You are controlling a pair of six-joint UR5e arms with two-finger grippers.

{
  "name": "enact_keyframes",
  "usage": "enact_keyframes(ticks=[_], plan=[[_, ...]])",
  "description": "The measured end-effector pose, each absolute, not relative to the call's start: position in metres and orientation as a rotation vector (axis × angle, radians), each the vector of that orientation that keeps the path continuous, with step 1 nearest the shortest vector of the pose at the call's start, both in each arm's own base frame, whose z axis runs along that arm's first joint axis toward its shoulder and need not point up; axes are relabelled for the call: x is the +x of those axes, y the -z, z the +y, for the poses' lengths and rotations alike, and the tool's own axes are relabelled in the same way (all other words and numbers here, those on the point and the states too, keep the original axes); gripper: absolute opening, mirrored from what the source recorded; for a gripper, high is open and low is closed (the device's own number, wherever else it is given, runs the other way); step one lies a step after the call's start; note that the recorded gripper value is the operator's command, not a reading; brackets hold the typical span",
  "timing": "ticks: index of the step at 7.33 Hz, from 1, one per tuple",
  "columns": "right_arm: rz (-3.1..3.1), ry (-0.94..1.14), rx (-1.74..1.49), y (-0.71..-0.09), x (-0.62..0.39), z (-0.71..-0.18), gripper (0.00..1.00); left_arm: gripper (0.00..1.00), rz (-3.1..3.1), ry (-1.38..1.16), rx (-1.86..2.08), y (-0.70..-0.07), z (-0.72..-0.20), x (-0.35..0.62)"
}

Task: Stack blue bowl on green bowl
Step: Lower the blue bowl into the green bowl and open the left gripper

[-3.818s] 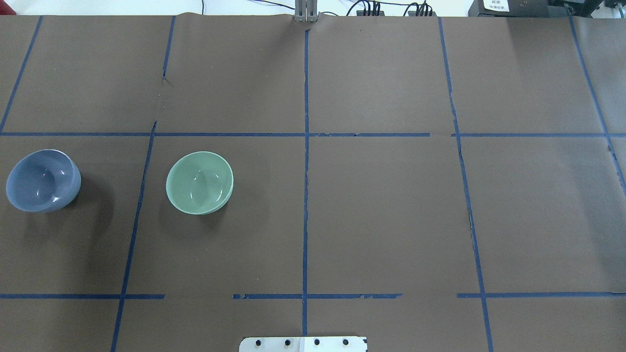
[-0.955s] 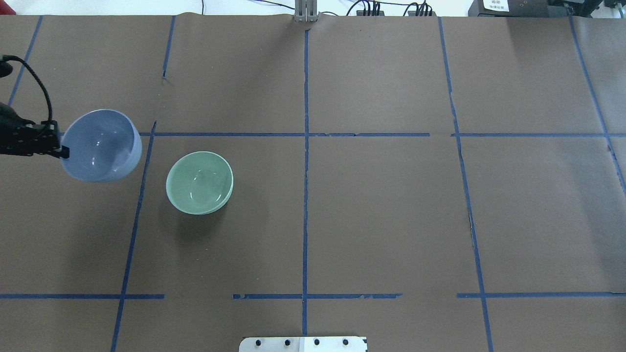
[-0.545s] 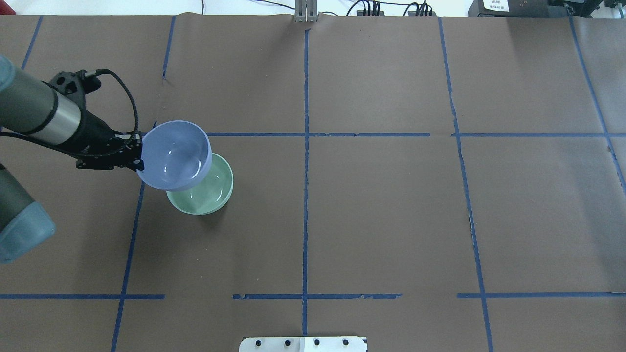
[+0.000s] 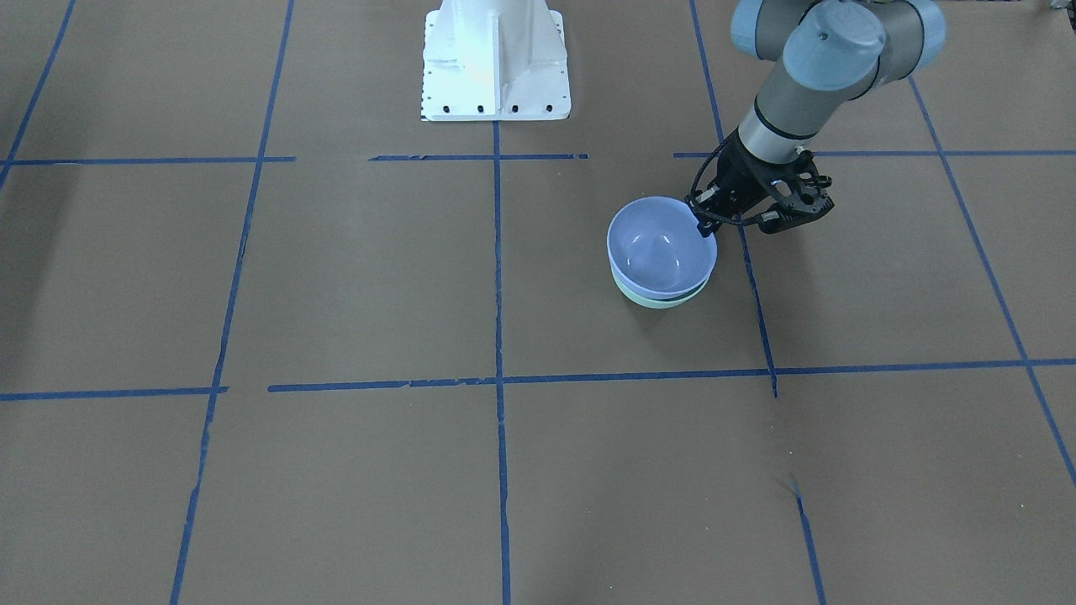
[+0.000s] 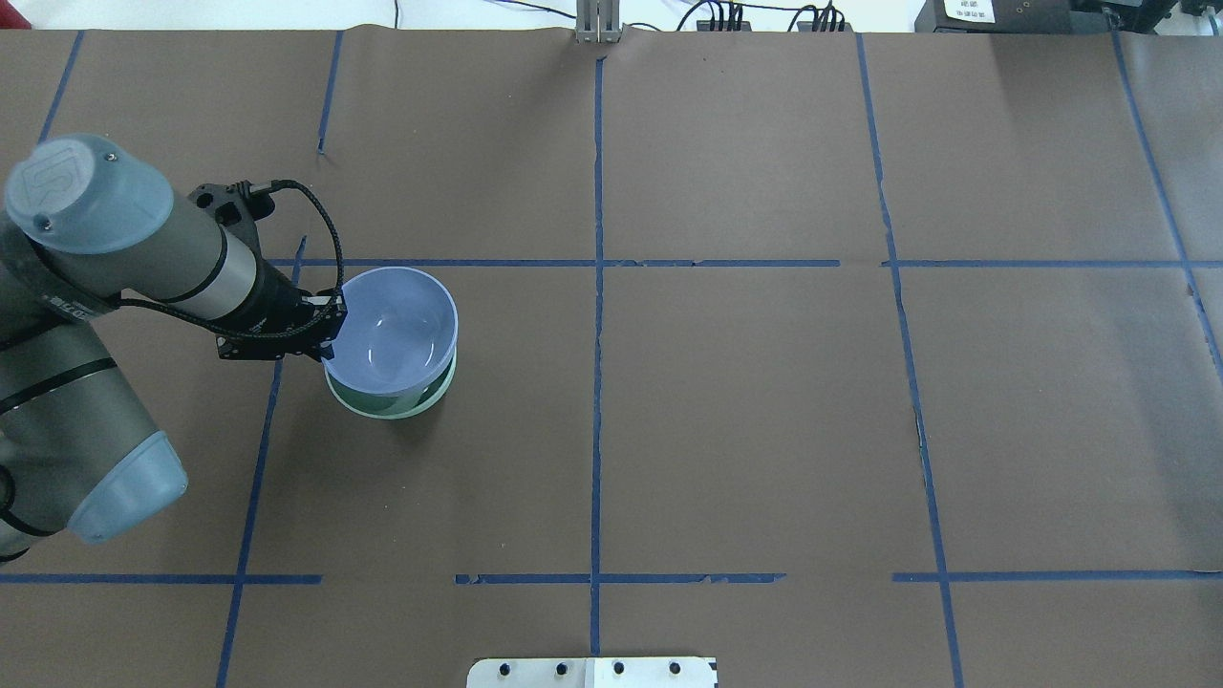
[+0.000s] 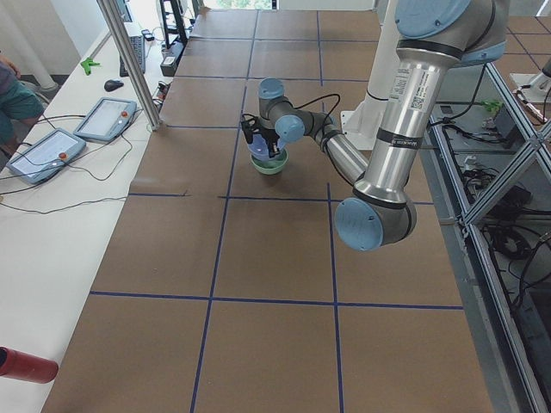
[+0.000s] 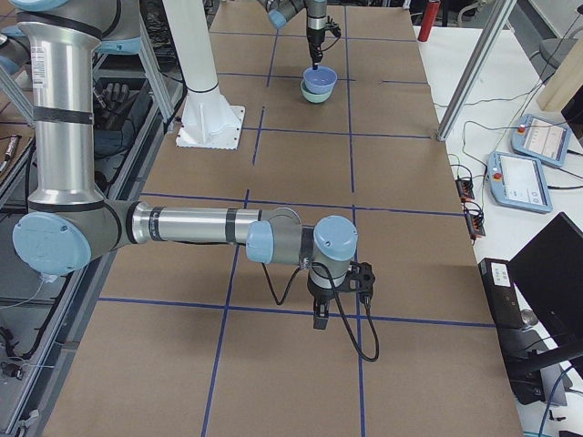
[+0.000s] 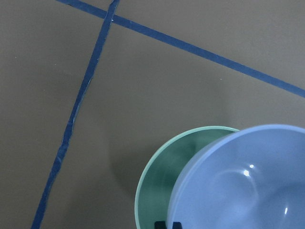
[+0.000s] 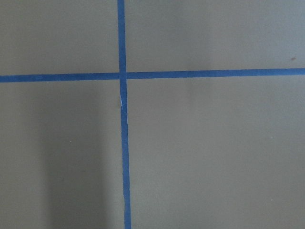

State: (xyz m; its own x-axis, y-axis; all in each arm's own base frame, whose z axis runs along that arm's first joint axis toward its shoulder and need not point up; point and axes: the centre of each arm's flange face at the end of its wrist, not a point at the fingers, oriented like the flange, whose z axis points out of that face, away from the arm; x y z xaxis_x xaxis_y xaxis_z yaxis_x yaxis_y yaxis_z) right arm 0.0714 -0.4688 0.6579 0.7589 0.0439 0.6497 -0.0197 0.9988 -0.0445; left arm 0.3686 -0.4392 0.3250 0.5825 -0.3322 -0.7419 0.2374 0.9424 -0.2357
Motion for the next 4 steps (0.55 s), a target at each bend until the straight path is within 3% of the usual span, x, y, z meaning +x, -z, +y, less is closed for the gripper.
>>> enact_keyframes(ticks=[1, 2, 3, 4], plan=[[-0.708, -0.035, -0.035, -0.6578, 0.0716, -0.4689, 1.00, 0.13, 0.881, 0.334, -0.117, -0.3297, -0.4404, 0.3708], [-0.708, -0.035, -0.035, -0.6577, 0.0717, -0.4690, 1.00, 0.78, 0.876, 0.334, -0.119, -0.3331, -0.4407, 0.3714], [-0.708, -0.035, -0.035, -0.6577, 0.0716, -0.4690, 1.00, 0.99, 0.874, 0.334, -0.119, -0.3345, -0.4406, 0.3715], [-0.708, -0.036, -0.035, -0.6578, 0.0716, -0.4689, 1.00, 0.99, 0.875, 0.334, -0.118, -0.3345, -0.4407, 0.3715]])
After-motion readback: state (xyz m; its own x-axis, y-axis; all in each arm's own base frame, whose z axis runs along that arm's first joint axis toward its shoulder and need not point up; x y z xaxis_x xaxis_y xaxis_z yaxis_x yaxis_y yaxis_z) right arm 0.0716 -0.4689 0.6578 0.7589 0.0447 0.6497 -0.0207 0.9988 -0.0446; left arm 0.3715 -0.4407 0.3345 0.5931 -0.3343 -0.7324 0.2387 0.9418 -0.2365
